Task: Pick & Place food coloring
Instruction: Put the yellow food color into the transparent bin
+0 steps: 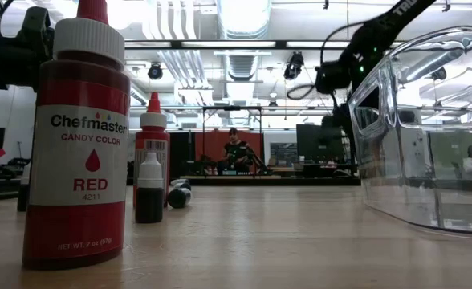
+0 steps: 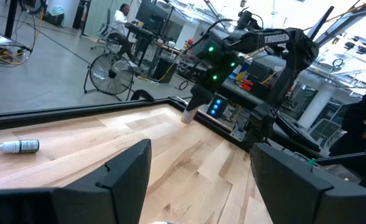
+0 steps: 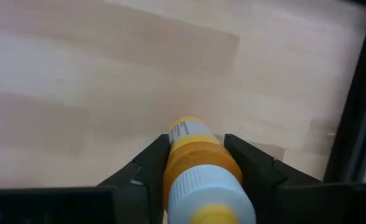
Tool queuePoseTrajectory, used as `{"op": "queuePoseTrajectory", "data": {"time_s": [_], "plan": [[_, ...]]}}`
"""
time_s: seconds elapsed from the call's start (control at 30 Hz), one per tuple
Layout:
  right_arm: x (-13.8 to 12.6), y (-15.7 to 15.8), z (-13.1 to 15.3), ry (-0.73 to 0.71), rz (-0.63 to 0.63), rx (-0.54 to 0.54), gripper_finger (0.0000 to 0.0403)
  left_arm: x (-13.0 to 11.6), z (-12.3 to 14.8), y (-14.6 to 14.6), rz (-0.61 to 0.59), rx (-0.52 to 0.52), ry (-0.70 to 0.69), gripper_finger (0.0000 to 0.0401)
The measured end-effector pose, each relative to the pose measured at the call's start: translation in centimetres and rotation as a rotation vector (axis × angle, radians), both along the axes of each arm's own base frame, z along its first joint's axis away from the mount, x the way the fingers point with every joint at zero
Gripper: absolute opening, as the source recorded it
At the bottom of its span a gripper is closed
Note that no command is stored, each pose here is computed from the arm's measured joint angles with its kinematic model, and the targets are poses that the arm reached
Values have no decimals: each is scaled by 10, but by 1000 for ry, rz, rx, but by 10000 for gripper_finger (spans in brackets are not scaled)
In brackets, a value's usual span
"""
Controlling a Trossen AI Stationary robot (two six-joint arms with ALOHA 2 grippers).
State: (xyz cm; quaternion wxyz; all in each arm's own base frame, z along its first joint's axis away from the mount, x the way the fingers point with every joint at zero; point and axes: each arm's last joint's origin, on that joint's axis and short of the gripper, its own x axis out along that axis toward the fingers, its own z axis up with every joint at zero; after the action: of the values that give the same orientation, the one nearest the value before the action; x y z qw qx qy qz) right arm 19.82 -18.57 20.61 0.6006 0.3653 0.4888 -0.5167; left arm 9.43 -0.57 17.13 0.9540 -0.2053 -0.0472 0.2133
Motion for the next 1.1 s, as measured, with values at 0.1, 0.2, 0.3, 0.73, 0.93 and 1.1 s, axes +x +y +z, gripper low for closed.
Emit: {"op": "queuePoseTrajectory", "data": {"time_s": [0.1, 0.2, 0.3, 0.73, 0.93, 1.1], "plan": [[9, 16, 18, -8, 110, -17, 125, 0, 0, 0, 0, 0, 0, 245], [19, 42, 31, -28, 228, -31, 125, 0, 0, 0, 0, 0, 1, 245], [27, 71, 41, -66, 323, -32, 125, 0, 0, 0, 0, 0, 0, 245], [23, 193, 60, -18, 663, 69, 124, 0, 0, 0, 0, 0, 1, 245], [12, 235, 74, 16, 750, 89, 123, 0, 0, 0, 0, 0, 0, 245], [8, 264, 91, 15, 797, 82, 123, 0, 0, 0, 0, 0, 0, 245]]}}
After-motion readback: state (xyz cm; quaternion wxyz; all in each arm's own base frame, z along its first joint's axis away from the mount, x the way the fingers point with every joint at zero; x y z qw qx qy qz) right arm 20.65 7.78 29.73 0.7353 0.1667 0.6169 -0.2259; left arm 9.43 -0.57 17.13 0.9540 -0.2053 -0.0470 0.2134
